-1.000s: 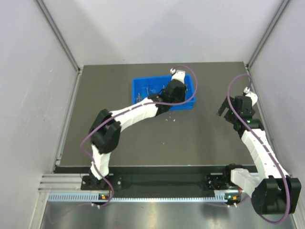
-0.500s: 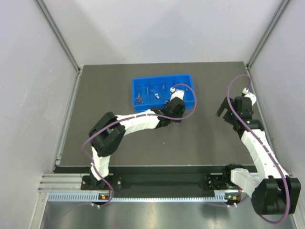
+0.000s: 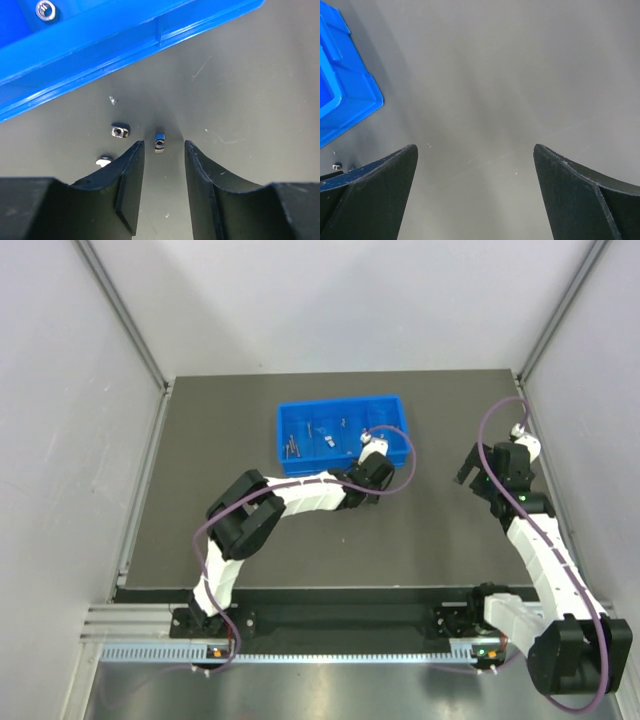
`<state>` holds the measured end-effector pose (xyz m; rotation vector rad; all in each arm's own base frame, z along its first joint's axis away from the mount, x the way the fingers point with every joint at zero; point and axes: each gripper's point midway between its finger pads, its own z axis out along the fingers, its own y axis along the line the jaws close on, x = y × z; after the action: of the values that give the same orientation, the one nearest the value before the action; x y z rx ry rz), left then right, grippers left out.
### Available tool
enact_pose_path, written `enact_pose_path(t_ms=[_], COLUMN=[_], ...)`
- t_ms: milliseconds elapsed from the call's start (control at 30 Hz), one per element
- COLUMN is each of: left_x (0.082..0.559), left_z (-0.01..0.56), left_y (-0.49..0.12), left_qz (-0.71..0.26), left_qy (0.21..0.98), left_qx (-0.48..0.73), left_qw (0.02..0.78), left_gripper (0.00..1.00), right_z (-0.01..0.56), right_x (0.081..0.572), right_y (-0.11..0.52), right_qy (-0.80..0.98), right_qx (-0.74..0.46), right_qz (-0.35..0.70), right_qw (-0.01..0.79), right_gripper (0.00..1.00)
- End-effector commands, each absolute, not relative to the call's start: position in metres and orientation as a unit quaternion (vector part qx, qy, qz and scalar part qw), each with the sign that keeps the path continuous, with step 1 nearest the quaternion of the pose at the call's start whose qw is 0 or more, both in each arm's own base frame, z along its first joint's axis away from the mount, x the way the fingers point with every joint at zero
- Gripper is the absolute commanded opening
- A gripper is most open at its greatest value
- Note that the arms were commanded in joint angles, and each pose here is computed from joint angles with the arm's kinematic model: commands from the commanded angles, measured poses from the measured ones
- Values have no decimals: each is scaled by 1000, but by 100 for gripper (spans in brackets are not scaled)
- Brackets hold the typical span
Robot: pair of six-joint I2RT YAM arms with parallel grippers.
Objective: Sort the screws and nuts into containers
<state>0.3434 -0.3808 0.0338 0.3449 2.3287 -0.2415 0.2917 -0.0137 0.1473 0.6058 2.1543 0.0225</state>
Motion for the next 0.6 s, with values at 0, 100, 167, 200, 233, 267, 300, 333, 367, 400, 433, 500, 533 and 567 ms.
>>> enact_pose_path(t_ms=[0,100,167,200,233,267,300,333,367,400,433,500,533,567], left_x=[350,350,350,350,350,350,350,350,350,350,349,347,347,347], left_z=[40,33,30,28,28,27,26,26,25,25,25,26,28,32], left_y=[-388,-389,-389,-388,-388,-387,-387,-387,-386,-386,-385,-386,-388,-389], left_qz=[-97,-96,-94,-92,-91,-88,-87,-85,-83,-83,-82,-86,-89,-92], left_qy=[907,908,909,909,909,910,910,910,911,911,912,911,911,910], left_qx=[124,127,128,129,129,130,131,132,133,134,135,141,143,145], left_qw=[391,387,385,385,385,385,384,384,382,382,380,377,377,378], left_gripper=[42,40,38,37,36,34,32,27,22,19,17,6,4,1], right_z=[148,147,147,147,148,148,148,149,149,149,150,150,150,151], right_x=[292,292,291,291,290,290,290,290,290,291,291,290,291,290], right_y=[-19,-20,-20,-21,-21,-21,-21,-21,-21,-20,-21,-21,-21,-21], right_qy=[861,861,862,861,860,860,860,860,860,860,859,860,859,859], right_qx=[250,251,250,252,252,253,252,253,252,253,254,252,253,254], right_qz=[0,0,-2,-3,-4,-4,-4,-3,-3,-3,-3,-3,-2,-2], right_qw=[443,442,441,442,443,444,444,444,444,443,445,444,444,445], right_gripper=[100,100,100,100,100,100,100,100,100,100,100,100,100,100])
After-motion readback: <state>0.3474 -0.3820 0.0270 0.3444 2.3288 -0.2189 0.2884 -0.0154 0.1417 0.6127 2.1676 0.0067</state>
